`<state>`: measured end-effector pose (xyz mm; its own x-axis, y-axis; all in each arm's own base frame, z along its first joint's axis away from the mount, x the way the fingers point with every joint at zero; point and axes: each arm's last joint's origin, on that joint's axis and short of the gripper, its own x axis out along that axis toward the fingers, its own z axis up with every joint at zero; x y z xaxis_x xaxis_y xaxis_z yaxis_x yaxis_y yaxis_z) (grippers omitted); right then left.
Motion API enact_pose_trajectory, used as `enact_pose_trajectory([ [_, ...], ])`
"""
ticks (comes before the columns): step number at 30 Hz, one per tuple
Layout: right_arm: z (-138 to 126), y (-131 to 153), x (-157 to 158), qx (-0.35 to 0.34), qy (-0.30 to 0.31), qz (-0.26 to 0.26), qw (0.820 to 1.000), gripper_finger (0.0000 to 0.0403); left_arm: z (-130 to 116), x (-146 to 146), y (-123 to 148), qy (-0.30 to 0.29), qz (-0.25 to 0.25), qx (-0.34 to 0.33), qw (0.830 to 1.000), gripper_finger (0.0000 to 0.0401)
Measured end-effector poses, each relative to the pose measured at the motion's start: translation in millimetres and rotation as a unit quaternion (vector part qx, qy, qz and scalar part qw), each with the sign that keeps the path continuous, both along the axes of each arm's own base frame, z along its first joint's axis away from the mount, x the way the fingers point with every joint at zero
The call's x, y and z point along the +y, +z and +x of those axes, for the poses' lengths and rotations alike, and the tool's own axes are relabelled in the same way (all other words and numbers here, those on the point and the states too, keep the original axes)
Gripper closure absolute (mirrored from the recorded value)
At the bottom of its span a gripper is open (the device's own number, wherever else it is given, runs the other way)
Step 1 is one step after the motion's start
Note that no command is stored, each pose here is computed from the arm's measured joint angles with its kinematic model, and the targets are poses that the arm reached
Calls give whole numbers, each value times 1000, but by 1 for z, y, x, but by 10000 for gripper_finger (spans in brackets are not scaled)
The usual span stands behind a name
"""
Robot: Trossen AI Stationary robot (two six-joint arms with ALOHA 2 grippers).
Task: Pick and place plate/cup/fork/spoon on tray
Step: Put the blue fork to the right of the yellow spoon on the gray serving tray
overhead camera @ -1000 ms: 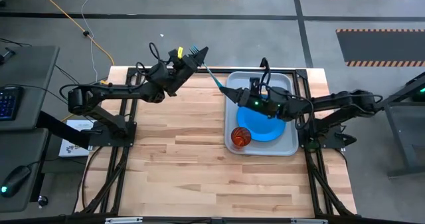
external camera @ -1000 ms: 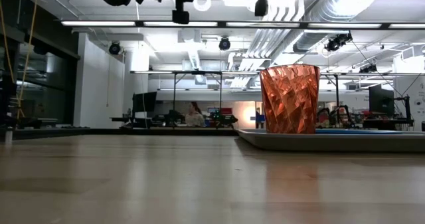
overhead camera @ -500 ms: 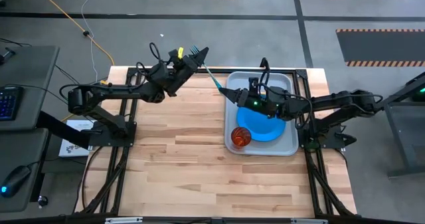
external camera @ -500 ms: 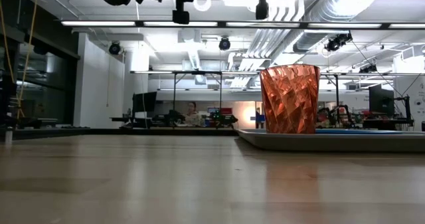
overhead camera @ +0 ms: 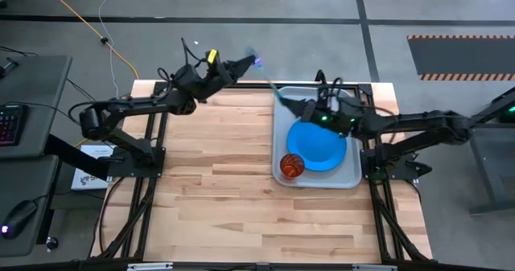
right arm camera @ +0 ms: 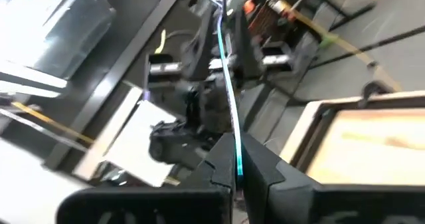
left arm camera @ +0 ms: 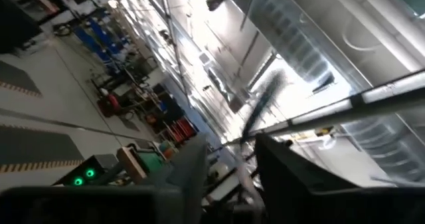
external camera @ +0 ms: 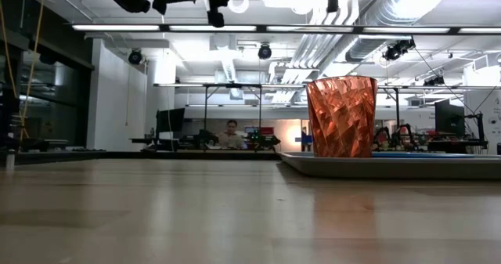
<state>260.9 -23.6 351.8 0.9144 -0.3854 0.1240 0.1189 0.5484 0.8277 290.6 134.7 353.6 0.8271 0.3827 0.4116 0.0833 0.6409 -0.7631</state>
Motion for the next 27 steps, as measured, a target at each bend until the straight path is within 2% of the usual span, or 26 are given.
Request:
enact_pose_trajectory([
  [5, -41, 16, -4, 39, -44, -18, 998, 402, -7, 2, 7, -33, 24, -2, 999, 208],
  [8, -71, 18, -7, 81, -61, -16, 995, 402, -13, -2, 14, -75, 51, -5, 996, 179],
  [10, -93, 16, -11, 109, -63, 3, 992, 402, -21, -6, 23, -111, 81, -11, 990, 171],
  [13, -124, 7, -17, 163, -33, 57, 984, 402, -32, -15, 34, -155, 127, -15, 980, 169],
  [16, -146, -12, -23, 251, 8, 127, 960, 402, -42, -24, 45, -175, 161, -25, 971, 171],
  [19, -160, -34, -29, 357, 43, 186, 914, 402, -47, -33, 52, -184, 185, -33, 965, 171],
  [22, -165, -48, -41, 428, 57, 209, 877, 403, -48, -41, 55, -187, 201, -38, 961, 171],
  [27, -158, -59, -75, 447, 75, 190, 871, 403, -45, -47, 54, -200, 198, -38, 959, 171],
])
